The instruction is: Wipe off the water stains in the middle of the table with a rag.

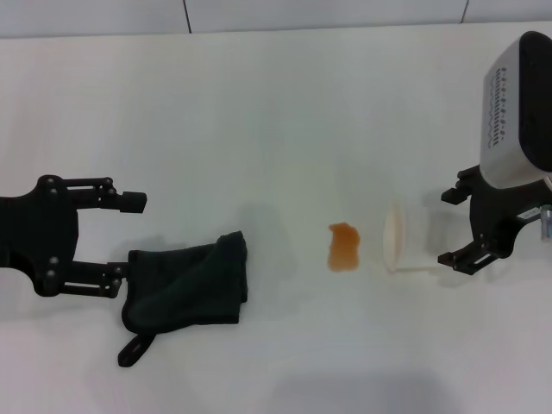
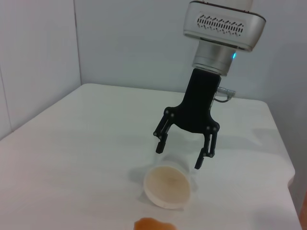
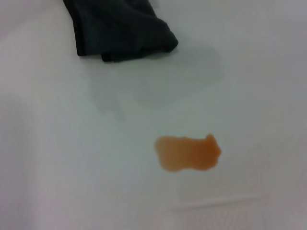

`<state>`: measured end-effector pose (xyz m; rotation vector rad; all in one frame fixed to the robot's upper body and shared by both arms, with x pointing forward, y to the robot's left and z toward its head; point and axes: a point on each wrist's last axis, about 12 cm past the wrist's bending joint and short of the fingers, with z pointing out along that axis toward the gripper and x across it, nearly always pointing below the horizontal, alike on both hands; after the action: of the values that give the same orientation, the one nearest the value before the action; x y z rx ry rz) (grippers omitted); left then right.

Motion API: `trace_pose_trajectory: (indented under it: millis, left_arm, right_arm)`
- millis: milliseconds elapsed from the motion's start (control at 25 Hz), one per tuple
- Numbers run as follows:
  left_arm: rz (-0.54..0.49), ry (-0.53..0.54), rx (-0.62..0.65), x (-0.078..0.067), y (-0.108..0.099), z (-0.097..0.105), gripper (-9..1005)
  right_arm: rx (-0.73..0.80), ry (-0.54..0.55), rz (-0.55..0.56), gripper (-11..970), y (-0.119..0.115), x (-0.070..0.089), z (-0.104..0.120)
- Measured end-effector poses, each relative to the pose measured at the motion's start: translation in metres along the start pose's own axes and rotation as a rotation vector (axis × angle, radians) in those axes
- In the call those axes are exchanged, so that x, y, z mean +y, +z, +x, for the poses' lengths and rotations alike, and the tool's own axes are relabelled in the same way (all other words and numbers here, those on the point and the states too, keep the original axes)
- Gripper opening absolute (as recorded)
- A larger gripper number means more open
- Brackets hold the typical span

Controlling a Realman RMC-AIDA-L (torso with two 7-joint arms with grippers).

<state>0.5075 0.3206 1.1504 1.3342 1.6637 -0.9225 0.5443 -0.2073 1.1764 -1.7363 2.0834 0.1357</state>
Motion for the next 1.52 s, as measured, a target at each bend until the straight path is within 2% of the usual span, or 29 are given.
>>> trace_pose_trajectory:
  millis: [280,880,1520]
  left_arm:
    - [0.000,-0.004,0.000,0.000,0.000,0.001,790]
    - [-0.003,-0.004,0.002,0.001,-0.001,0.002,790]
    - [-0.005,-0.001,0.002,0.001,-0.001,0.002,789]
  right_arm:
    - [-0.010,-0.009,0.009,820,0.005,0.000,-0.005]
    - [0.013,0.027,-0.003,816,0.021,-0.002,0.005]
    - [0.020,0.047,-0.006,812,0.026,-0.002,0.010]
